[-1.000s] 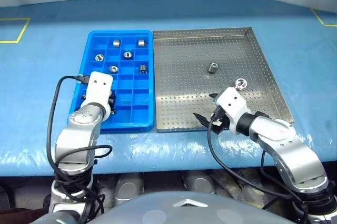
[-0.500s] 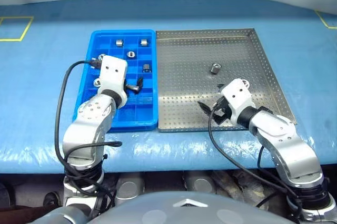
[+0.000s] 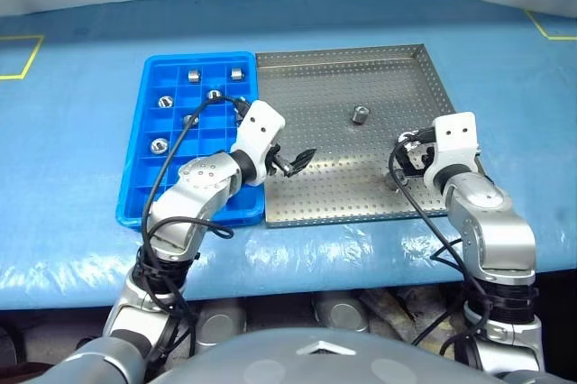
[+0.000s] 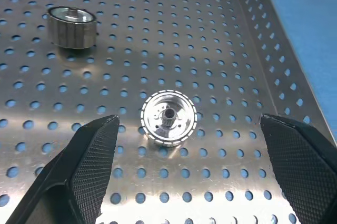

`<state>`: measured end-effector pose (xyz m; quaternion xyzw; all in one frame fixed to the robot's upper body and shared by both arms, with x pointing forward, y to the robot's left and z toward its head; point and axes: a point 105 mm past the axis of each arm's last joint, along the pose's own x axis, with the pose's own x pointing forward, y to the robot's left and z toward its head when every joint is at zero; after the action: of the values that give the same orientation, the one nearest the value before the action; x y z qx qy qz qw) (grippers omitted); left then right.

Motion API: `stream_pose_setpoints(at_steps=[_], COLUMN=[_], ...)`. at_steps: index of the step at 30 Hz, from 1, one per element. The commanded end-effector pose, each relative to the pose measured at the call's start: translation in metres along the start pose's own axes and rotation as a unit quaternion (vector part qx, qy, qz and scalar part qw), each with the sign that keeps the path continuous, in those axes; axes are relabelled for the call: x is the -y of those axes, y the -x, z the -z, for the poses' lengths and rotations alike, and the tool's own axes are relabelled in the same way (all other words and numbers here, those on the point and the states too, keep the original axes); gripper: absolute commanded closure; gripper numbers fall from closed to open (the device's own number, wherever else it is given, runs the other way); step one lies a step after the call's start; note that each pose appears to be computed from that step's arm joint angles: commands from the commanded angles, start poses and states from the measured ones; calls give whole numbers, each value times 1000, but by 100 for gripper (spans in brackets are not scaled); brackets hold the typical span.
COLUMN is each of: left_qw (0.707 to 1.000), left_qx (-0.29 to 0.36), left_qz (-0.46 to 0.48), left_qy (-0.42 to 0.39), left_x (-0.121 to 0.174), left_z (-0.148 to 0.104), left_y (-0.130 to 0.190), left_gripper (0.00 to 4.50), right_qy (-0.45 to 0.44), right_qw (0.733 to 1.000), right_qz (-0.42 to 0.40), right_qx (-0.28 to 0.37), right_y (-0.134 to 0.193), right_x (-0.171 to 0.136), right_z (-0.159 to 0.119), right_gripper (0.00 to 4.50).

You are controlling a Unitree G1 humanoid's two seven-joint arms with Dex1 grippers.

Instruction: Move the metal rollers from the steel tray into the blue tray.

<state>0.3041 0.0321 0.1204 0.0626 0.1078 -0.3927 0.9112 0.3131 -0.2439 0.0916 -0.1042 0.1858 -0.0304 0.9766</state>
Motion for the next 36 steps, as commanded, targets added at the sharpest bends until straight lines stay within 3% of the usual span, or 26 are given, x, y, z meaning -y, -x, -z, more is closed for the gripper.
stream_pose_setpoints(at_steps=[1,10,14,21,26,30,36], left_qw=[1000,998,999,999,999,999,997], left_qx=[23,35,25,11,11,10,14], left_qz=[14,49,33,34,36,47,72], left_qy=[-15,-17,-21,-16,-17,-17,-19], left_x=[7,17,13,13,13,16,23], left_z=[-11,-16,-11,-4,-4,-4,-6], left_y=[-2,-1,2,3,1,-1,0], left_gripper=[11,11,11,11,11,11,11], right_qy=[-23,-30,-18,-49,-63,-75,-97], right_qw=[1000,999,999,995,994,994,992], right_qz=[6,-11,-7,-48,-76,-73,-78], right_qx=[15,6,28,70,39,3,-15], right_y=[-4,-21,-5,25,40,42,37], right_x=[6,-2,-4,-33,-49,-49,-52], right_z=[-6,-1,-13,-32,-15,6,17], right_gripper=[0,0,0,0,0,0,0])
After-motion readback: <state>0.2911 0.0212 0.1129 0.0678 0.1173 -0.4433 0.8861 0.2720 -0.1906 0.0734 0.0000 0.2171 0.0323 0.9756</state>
